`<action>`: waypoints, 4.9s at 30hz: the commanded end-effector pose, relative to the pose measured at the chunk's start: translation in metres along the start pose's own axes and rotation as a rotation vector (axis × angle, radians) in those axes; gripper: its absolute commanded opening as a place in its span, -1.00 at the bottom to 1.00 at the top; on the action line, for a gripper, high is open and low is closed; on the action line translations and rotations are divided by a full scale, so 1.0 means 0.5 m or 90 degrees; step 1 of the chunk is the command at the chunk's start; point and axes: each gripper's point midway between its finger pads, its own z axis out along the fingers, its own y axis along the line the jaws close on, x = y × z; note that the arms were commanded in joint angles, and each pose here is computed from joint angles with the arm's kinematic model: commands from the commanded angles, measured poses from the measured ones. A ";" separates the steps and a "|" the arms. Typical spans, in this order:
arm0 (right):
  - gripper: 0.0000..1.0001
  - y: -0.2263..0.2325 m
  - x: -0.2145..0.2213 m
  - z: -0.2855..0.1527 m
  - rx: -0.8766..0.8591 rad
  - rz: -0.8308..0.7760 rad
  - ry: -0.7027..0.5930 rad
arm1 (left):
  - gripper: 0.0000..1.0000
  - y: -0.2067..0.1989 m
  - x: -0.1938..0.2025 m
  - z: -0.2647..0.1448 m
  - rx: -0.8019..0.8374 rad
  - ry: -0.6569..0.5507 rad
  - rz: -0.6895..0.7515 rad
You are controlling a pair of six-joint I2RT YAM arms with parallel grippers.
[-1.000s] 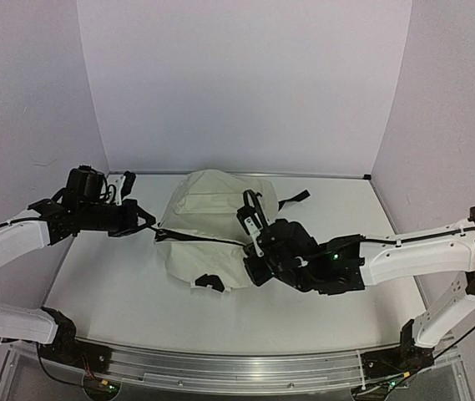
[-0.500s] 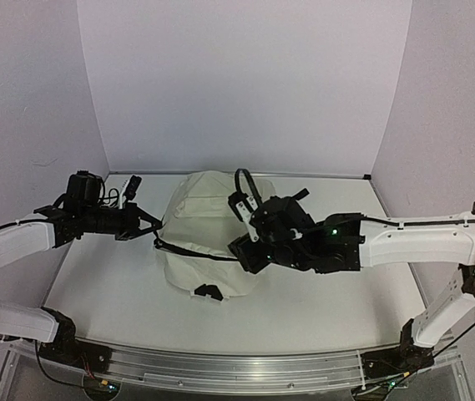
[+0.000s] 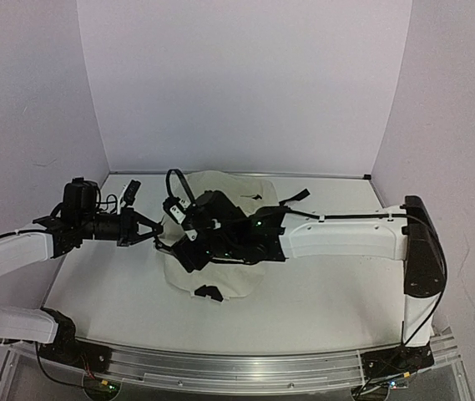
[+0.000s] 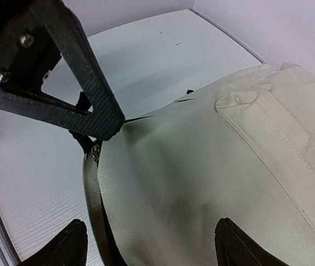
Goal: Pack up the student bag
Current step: Zip the student bag at the center of the board.
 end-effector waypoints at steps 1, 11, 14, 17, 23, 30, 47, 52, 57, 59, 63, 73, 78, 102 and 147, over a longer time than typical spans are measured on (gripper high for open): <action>0.57 0.030 -0.022 0.028 -0.014 -0.059 -0.011 | -0.99 -0.069 -0.028 -0.019 0.065 -0.034 0.058; -0.84 0.038 0.007 0.013 0.009 -0.062 0.002 | -1.00 -0.078 -0.037 -0.027 0.053 -0.045 0.074; -1.00 0.027 0.037 -0.017 0.016 -0.040 0.016 | -1.00 -0.079 -0.053 -0.033 0.033 -0.062 0.093; -1.00 0.008 0.061 -0.058 0.023 -0.002 0.022 | -1.00 -0.086 -0.073 -0.036 0.025 -0.080 0.109; -1.00 -0.031 0.122 -0.120 0.047 0.057 0.039 | -1.00 -0.088 -0.098 -0.019 0.036 -0.080 0.117; -1.00 -0.057 0.171 -0.158 0.067 0.095 0.054 | -1.00 -0.080 -0.112 0.003 0.050 -0.069 0.117; -0.22 -0.101 0.192 -0.242 0.093 0.170 0.047 | -1.00 -0.181 -0.033 0.119 0.134 0.056 0.173; 0.60 -0.084 0.109 -0.252 0.054 0.246 -0.020 | -0.99 -0.208 -0.008 0.141 0.174 0.061 0.173; 0.76 -0.052 0.049 -0.242 -0.031 0.306 -0.078 | -0.93 -0.203 -0.008 0.153 0.171 0.052 0.152; 0.77 -0.043 0.038 -0.231 -0.063 0.328 -0.089 | -0.70 -0.200 -0.009 0.164 0.161 0.054 0.147; 0.84 -0.049 0.015 -0.220 -0.091 0.372 -0.120 | -0.03 -0.173 -0.033 0.160 0.076 0.024 0.138; 0.82 -0.017 0.021 -0.137 -0.051 0.311 -0.029 | 0.89 -0.023 -0.088 0.012 -0.177 -0.101 0.000; 0.78 0.007 0.050 -0.076 0.030 0.243 0.048 | 0.86 0.073 -0.051 -0.005 -0.214 -0.086 -0.116; -0.84 -0.049 0.092 0.003 0.285 0.270 0.123 | 0.45 0.097 0.060 0.036 -0.119 0.003 -0.187; -1.00 -0.090 0.072 -0.032 0.092 0.429 0.036 | -0.74 0.131 0.039 0.193 -0.258 -0.007 -0.172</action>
